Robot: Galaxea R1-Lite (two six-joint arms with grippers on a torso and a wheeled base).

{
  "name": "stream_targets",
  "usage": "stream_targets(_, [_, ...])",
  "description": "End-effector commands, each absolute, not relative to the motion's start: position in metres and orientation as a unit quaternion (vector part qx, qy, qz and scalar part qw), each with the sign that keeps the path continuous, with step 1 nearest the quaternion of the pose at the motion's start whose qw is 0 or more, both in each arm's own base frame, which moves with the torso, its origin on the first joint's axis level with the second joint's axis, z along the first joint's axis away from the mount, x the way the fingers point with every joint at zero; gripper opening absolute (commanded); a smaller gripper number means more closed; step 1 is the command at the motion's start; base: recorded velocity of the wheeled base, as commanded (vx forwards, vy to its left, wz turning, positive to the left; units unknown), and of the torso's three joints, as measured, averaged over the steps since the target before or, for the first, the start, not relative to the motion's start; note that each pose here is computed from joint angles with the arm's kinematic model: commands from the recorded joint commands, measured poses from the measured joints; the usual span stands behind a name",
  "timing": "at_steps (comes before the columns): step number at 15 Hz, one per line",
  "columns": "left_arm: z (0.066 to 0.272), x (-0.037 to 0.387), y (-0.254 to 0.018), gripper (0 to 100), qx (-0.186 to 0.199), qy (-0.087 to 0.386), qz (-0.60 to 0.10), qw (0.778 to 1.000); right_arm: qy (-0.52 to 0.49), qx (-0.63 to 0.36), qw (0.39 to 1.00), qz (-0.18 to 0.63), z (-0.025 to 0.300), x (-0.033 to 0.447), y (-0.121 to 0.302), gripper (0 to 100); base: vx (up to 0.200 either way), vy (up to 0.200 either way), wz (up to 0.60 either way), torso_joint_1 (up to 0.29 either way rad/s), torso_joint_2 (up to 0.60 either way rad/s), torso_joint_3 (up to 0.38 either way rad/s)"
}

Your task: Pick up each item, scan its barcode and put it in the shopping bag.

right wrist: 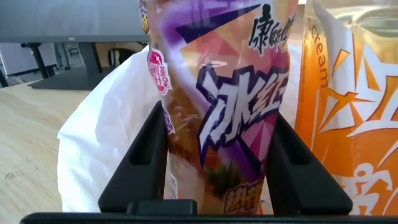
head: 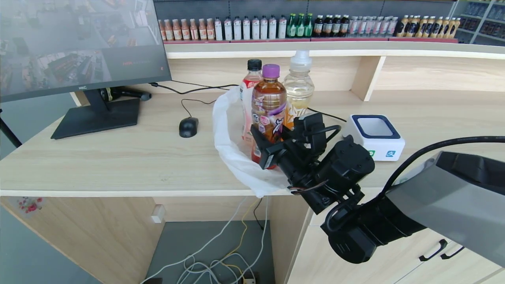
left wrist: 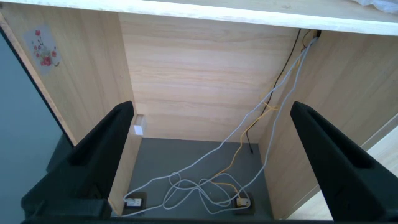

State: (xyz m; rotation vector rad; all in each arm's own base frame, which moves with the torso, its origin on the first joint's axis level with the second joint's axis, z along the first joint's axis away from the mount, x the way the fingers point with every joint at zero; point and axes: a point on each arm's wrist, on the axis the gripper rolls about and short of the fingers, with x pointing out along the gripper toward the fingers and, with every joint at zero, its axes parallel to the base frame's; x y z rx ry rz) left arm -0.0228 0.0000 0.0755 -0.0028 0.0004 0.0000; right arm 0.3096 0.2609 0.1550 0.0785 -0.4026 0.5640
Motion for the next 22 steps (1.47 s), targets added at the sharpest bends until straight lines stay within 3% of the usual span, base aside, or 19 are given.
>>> stream_targets(1, [0.075, -0.023, 0.000, 100, -0.002, 0.000, 0.000, 1.000, -0.193, 0.036, 0.941, 0.277, 0.152, 0.310, 0.261, 0, 0.000, 0.000, 0.00, 0.000, 0.00, 0.000])
stream_targets(3, [0.075, -0.023, 0.000, 100, -0.002, 0.000, 0.000, 1.000, -0.189, 0.035, 0.941, 0.277, 0.150, 0.309, 0.261, 0, 0.000, 0.000, 0.00, 0.000, 0.00, 0.000])
stream_targets(4, [0.075, -0.023, 0.000, 100, -0.001, 0.000, 0.000, 1.000, -0.187, 0.034, 0.942, 0.277, 0.149, 0.309, 0.260, 100, 0.000, 0.000, 0.00, 0.000, 0.00, 0.000])
stream_targets(11, [0.075, -0.023, 0.000, 100, -0.001, 0.000, 0.000, 1.000, -0.201, 0.040, 0.939, 0.277, 0.168, 0.297, 0.252, 100, 0.000, 0.000, 0.00, 0.000, 0.00, 0.000])
stream_targets(17, [0.075, -0.023, 0.000, 100, -0.001, 0.000, 0.000, 1.000, -0.218, 0.057, 0.924, 0.308, 0.207, 0.236, 0.231, 100, 0.000, 0.000, 0.00, 0.000, 0.00, 0.000])
stream_targets(22, [0.075, -0.023, 0.000, 100, -0.002, 0.000, 0.000, 1.000, -0.247, 0.073, 0.915, 0.311, 0.237, 0.158, 0.158, 100, 0.000, 0.000, 0.00, 0.000, 0.00, 0.000])
